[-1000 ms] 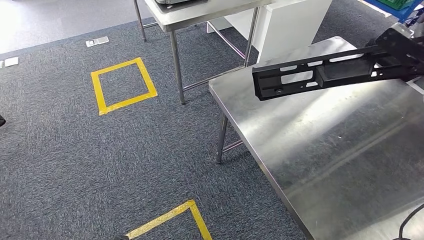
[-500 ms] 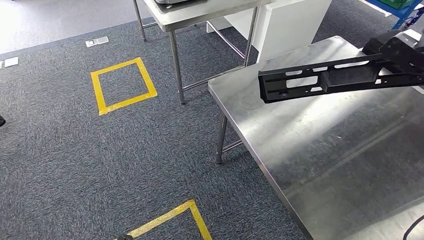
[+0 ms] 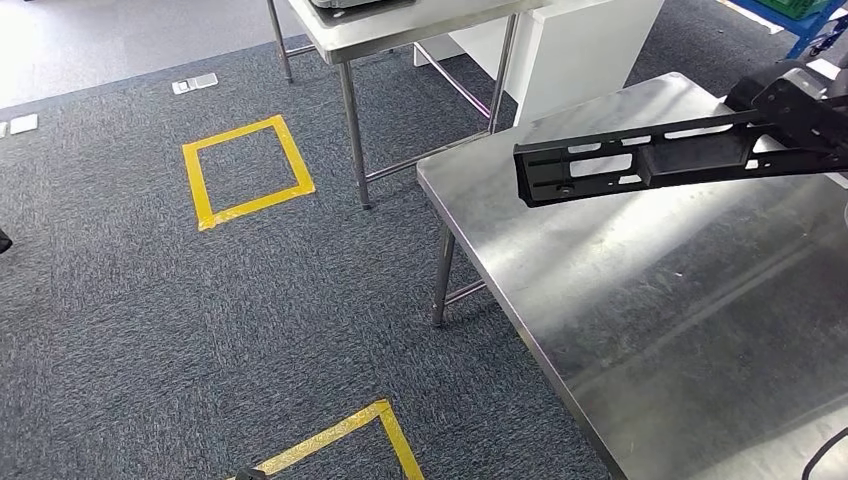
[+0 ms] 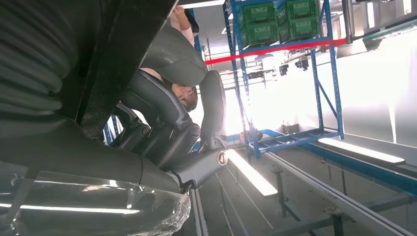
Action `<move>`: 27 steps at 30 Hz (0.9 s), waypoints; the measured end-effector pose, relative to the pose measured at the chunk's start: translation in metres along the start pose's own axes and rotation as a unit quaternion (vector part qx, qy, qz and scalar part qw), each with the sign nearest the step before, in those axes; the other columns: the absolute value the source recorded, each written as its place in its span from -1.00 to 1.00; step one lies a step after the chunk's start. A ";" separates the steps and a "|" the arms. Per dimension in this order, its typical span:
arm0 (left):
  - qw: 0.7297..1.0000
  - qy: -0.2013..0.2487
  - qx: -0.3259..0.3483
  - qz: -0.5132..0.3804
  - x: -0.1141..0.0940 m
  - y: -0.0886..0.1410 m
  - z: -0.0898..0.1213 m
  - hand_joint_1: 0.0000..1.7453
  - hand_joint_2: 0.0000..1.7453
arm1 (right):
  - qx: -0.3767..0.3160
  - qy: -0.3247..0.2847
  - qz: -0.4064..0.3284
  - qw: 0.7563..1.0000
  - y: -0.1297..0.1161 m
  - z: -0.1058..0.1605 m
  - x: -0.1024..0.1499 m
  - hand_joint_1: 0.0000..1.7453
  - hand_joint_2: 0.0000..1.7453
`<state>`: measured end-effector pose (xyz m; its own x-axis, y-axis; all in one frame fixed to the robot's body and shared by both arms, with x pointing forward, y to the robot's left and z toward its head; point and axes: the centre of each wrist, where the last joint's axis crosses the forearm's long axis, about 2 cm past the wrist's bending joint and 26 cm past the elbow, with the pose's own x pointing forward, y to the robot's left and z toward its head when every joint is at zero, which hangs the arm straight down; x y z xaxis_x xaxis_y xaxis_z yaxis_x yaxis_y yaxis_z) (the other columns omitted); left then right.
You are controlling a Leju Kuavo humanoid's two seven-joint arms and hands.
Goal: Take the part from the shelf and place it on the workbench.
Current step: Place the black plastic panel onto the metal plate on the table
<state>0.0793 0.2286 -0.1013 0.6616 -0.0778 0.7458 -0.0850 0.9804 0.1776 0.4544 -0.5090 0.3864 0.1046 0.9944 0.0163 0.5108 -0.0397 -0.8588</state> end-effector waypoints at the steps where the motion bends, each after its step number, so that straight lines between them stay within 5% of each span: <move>1: 1.000 0.000 0.000 0.000 0.000 0.000 0.000 -1.00 1.00 | 0.000 0.000 0.000 1.000 0.000 0.000 0.000 1.00 1.00; 27: 0.998 0.063 -0.015 -0.009 0.005 0.000 -0.004 -1.00 1.00 | 0.010 -0.009 -0.003 1.000 0.015 0.003 0.017 1.00 1.00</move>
<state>0.0851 0.2291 -0.1004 0.7519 -0.0744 0.6551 -0.0507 0.9842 0.1699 0.4615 -0.4920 0.3720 0.0866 0.9962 0.0117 0.4943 -0.0328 -0.8687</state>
